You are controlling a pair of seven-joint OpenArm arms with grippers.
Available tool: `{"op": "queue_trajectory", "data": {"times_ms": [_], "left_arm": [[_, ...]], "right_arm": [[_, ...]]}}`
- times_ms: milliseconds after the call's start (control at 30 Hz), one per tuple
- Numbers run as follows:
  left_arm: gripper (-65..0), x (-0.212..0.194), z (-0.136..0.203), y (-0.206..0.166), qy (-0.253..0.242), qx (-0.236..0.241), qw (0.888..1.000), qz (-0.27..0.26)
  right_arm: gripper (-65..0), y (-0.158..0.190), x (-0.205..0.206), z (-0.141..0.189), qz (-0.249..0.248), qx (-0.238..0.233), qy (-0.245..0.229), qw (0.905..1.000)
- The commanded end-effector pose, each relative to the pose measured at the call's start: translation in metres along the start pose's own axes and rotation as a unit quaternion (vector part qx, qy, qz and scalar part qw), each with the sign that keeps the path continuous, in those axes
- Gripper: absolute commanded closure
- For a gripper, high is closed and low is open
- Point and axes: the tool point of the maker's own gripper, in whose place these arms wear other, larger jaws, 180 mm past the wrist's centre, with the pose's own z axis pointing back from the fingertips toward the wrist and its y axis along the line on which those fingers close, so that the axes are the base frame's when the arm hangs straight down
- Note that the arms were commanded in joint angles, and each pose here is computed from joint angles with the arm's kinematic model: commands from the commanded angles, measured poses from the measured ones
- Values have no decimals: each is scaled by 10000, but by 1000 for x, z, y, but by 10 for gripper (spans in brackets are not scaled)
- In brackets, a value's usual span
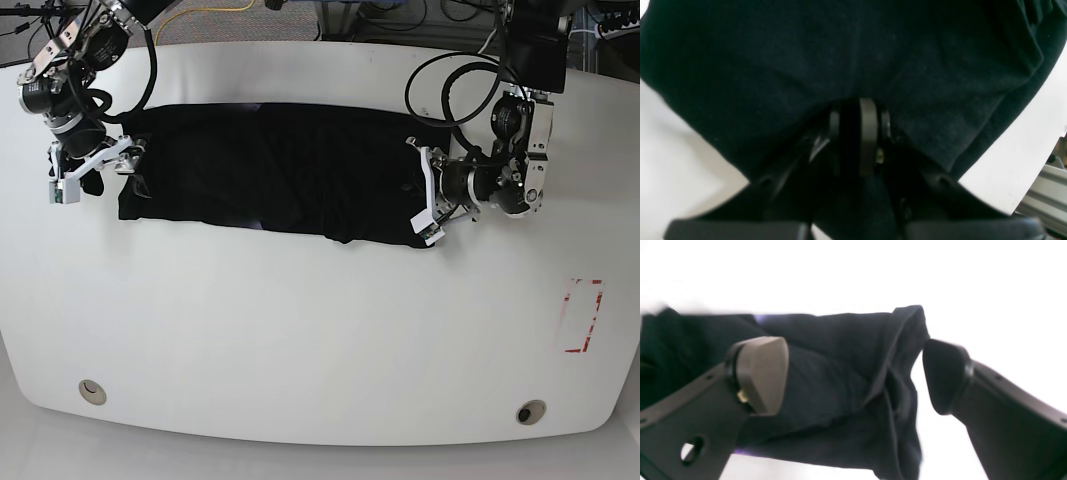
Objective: Fold the T-shirt properly
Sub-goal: 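Grasp the strip's end with the right gripper while the left holds the middle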
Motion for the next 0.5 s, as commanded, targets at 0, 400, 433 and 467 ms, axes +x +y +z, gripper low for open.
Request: {"op": "queue_trajectory", "data": {"times_ms": [0, 400, 433, 467], "left_arm": [[-53, 0, 5, 8, 91, 133, 9998, -75], [-53, -3, 8, 12, 132, 178, 9997, -83], [-53, -2, 8, 12, 127, 182, 9997, -87], [-53, -1, 9, 12, 118, 186, 9997, -98]], "right_arm": [[-610, -19, 1, -1, -411, 161, -53, 9990], [-610, -46, -26, -13, -1589, 569, -154, 9855], [-610, -48, -29, -14, -1648, 567, -137, 9846], [-610, -48, -32, -15, -1694, 572, -93, 9839]]}}
